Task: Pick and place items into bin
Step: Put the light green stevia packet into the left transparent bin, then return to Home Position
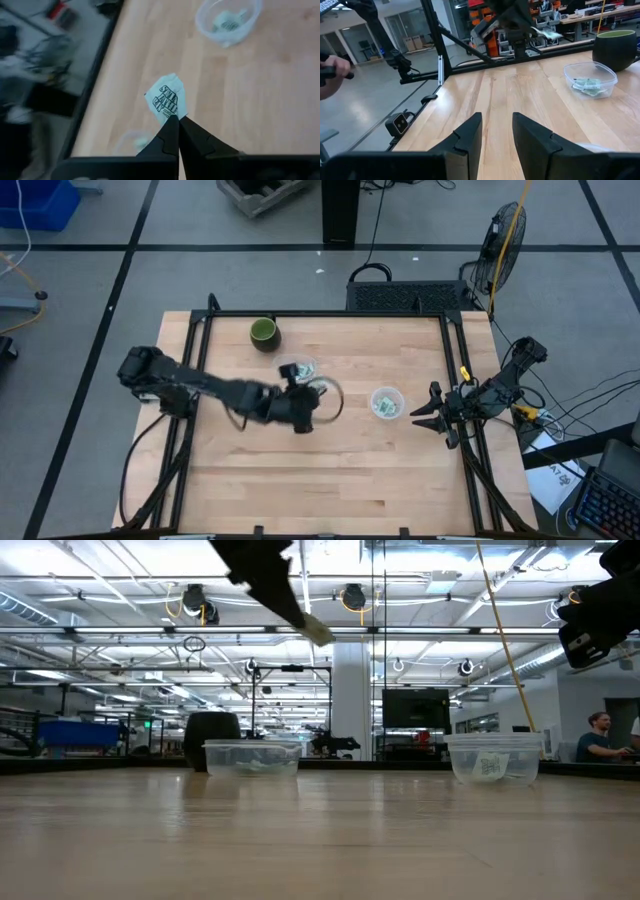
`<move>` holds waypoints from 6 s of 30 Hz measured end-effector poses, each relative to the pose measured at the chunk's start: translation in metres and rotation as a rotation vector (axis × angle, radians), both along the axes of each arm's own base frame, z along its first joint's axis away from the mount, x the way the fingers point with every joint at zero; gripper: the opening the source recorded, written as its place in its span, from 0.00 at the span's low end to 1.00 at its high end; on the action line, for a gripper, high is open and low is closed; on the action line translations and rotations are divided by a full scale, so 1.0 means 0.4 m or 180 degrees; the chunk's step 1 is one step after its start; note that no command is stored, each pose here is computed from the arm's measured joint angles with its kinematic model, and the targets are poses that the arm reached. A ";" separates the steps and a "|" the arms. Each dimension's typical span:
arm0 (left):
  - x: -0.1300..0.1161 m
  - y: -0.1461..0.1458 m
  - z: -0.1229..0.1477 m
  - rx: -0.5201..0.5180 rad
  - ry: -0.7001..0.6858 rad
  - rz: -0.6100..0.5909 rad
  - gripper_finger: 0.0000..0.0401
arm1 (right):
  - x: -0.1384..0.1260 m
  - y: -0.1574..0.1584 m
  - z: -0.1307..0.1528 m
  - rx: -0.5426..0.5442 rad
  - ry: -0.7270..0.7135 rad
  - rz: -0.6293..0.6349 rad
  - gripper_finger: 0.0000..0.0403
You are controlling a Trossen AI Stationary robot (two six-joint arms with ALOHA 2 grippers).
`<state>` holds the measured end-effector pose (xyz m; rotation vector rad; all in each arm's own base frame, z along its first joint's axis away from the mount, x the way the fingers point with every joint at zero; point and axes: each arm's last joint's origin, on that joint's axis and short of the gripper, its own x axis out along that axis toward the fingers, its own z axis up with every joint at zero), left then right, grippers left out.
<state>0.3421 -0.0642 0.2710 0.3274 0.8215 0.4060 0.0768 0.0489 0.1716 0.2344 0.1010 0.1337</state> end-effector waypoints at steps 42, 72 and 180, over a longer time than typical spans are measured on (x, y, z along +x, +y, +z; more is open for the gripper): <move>-0.069 0.334 -0.166 -0.1626 0.0464 0.0563 0.19 | 0.000 0.000 0.000 0.0000 0.0000 0.0000 0.25; -0.462 0.065 -0.241 -0.2158 -0.2107 -0.1347 0.03 | 0.000 0.000 0.000 0.0000 0.0000 0.0001 0.25; -0.622 0.106 -0.240 -0.1342 -0.2612 -0.1857 0.06 | 0.050 -0.068 0.002 -0.0477 -0.0482 0.0024 0.25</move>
